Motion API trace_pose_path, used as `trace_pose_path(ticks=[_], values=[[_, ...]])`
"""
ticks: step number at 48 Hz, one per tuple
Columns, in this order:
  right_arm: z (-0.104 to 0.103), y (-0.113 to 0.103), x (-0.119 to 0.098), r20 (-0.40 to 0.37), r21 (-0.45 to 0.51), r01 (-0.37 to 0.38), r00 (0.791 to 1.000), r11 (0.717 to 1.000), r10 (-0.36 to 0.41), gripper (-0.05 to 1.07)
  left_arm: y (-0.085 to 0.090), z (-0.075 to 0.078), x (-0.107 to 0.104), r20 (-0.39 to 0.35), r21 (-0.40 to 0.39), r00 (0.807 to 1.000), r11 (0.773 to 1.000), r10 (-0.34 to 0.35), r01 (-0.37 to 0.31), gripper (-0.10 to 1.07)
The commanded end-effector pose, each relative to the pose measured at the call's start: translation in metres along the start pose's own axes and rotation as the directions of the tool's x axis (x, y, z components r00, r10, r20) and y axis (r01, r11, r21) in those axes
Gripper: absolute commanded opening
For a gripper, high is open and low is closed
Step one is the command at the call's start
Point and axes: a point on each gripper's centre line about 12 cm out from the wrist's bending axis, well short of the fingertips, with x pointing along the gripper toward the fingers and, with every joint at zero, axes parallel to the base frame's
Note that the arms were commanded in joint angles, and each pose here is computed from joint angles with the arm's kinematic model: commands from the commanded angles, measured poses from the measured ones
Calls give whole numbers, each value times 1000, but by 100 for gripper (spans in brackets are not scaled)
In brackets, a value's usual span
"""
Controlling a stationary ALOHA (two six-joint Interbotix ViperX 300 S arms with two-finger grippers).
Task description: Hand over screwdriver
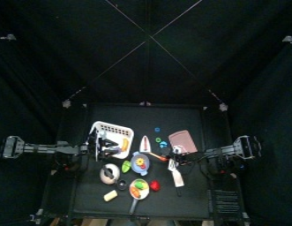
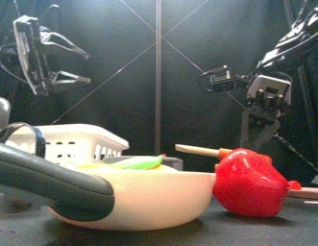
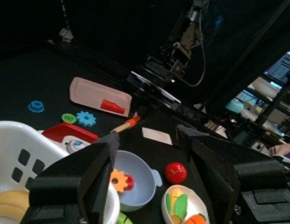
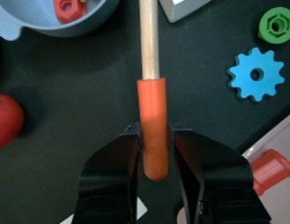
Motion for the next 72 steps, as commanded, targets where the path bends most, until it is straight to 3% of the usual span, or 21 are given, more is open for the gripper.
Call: trace_pose_path(ticks=[1,12,19,29,41,43,50,61,72], values=[[16,4,-11,65,-20,-16,998,1000,18,60,-6,9,7,26,0,1000,1000,-16,16,91],[47,7,-26,181,-81,-19,983,997,34,60,-12,18,28,72,13,997,999,-41,41,91],[74,9,-35,293,-111,-50,953,993,80,60,-14,21,45,104,10,993,999,-52,51,91],[102,8,-47,447,-142,-127,876,982,178,60,-8,23,66,131,-50,991,999,-1,8,91],[117,-7,-62,579,-135,-195,780,972,237,60,-18,27,72,218,38,970,994,-108,102,91],[120,-7,-65,601,-145,-209,758,967,254,60,-19,28,72,230,44,966,993,-118,111,91],[124,-4,-68,636,-179,-244,710,953,301,60,-18,29,77,264,48,956,992,-128,119,91],[129,-1,-66,657,-207,-267,675,941,336,60,-14,27,99,292,54,947,991,-131,120,91],[132,-2,-66,666,-207,-271,665,940,338,60,-15,21,123,334,85,926,984,-178,159,90]])
